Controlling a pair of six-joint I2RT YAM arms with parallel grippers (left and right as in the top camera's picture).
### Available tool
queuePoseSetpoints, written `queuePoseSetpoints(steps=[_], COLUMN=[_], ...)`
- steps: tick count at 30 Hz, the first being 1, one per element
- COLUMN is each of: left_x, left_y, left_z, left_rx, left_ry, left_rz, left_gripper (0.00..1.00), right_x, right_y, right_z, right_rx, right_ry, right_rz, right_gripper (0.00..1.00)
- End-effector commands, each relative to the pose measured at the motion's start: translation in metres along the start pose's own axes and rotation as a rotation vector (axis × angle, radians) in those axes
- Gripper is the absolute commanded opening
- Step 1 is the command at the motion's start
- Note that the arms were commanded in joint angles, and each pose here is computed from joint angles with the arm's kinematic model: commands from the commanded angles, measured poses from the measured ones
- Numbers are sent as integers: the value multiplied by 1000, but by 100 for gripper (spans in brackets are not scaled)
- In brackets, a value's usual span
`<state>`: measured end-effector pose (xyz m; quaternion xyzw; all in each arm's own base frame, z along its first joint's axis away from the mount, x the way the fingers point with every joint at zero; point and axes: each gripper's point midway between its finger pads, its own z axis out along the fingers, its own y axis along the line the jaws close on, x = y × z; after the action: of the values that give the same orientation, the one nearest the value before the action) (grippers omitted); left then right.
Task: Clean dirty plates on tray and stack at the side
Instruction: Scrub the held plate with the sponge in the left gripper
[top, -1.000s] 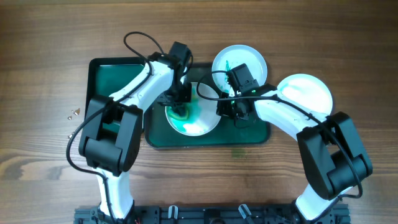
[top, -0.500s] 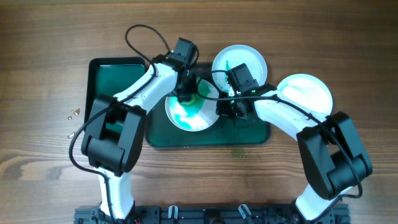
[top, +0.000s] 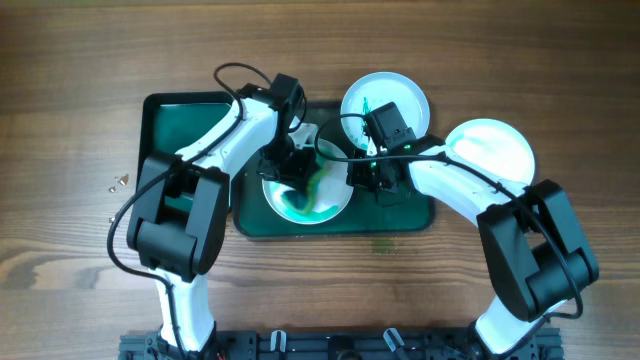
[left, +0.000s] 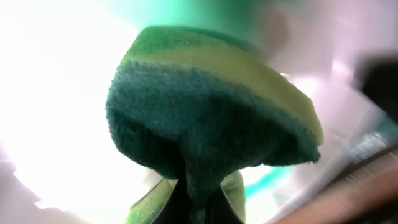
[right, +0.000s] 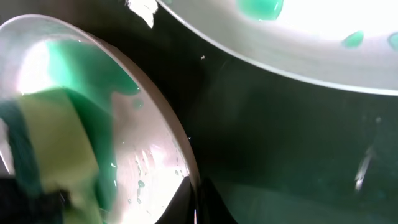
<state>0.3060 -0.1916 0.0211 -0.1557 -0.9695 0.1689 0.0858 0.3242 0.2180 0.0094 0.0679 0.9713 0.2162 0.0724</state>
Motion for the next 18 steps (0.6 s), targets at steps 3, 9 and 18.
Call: queuePoseSetpoints(steps=[3,9,18], left_x=[-16,-65,-78], left_y=[-34,31,70], left_z=[5,-3,-67], left_rx=[195,-172,-480], left_ry=[-66,-277,-418], left_rz=[159,-167,-381], left_gripper=[4,4,4], right_x=[2,2,2], right_y=[-5,-5,-6], right_z=[5,5,5], right_rx=[11,12,18], right_ry=[17,18,17], right_rz=[8,8,9], right_gripper=[4,4,4])
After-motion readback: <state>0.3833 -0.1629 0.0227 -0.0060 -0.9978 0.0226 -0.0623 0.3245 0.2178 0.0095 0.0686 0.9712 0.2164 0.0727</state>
